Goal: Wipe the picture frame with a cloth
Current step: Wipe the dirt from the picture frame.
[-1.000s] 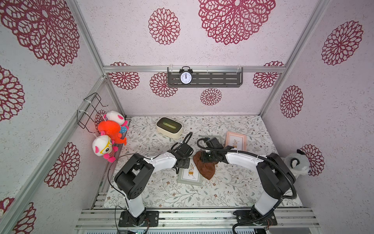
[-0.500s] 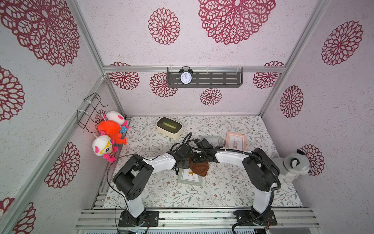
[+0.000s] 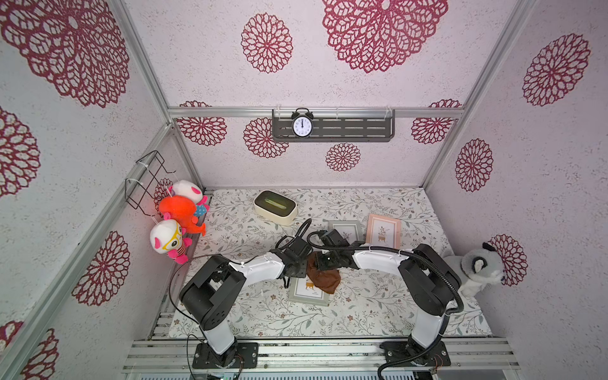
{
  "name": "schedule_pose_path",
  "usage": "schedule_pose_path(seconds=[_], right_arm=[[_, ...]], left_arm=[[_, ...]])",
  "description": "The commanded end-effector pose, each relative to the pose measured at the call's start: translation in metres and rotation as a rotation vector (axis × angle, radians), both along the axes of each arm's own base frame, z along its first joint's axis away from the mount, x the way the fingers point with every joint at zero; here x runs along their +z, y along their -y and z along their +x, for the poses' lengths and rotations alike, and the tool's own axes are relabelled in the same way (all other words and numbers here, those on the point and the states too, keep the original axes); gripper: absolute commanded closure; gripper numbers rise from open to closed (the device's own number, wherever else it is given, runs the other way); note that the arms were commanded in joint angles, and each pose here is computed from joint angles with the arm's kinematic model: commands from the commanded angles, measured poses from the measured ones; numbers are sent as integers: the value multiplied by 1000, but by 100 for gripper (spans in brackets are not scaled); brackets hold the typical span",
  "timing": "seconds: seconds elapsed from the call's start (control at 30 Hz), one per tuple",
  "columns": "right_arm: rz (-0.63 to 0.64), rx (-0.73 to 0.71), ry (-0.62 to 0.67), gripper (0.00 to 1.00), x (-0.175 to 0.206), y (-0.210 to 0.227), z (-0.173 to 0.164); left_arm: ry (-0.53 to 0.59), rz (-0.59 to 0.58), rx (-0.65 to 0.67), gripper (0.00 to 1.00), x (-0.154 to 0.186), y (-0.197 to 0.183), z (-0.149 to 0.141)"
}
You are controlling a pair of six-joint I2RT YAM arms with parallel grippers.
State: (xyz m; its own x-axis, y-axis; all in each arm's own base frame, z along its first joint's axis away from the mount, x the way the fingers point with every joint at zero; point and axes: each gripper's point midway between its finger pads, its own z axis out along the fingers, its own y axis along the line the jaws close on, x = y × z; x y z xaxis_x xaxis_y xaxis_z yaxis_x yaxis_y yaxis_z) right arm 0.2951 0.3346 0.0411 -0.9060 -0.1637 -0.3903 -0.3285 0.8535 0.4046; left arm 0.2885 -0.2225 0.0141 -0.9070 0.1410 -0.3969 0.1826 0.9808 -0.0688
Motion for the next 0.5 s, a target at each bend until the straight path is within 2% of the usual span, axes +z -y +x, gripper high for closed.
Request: schedule_pose_path(seconds=[0.0,0.13,0.47], right_arm=[[-10,-6,-35,100,-5,-17,-6],[-52,-22,-24,100,-7,-18,2],[-178,-89,-52,100,-17,37,-4]], left_arm=[[-324,229,-5,100,-42,-60,-88],[-330,242,32,100,-41,-70,-96],[-329,228,47,100,-44,-72,-97]])
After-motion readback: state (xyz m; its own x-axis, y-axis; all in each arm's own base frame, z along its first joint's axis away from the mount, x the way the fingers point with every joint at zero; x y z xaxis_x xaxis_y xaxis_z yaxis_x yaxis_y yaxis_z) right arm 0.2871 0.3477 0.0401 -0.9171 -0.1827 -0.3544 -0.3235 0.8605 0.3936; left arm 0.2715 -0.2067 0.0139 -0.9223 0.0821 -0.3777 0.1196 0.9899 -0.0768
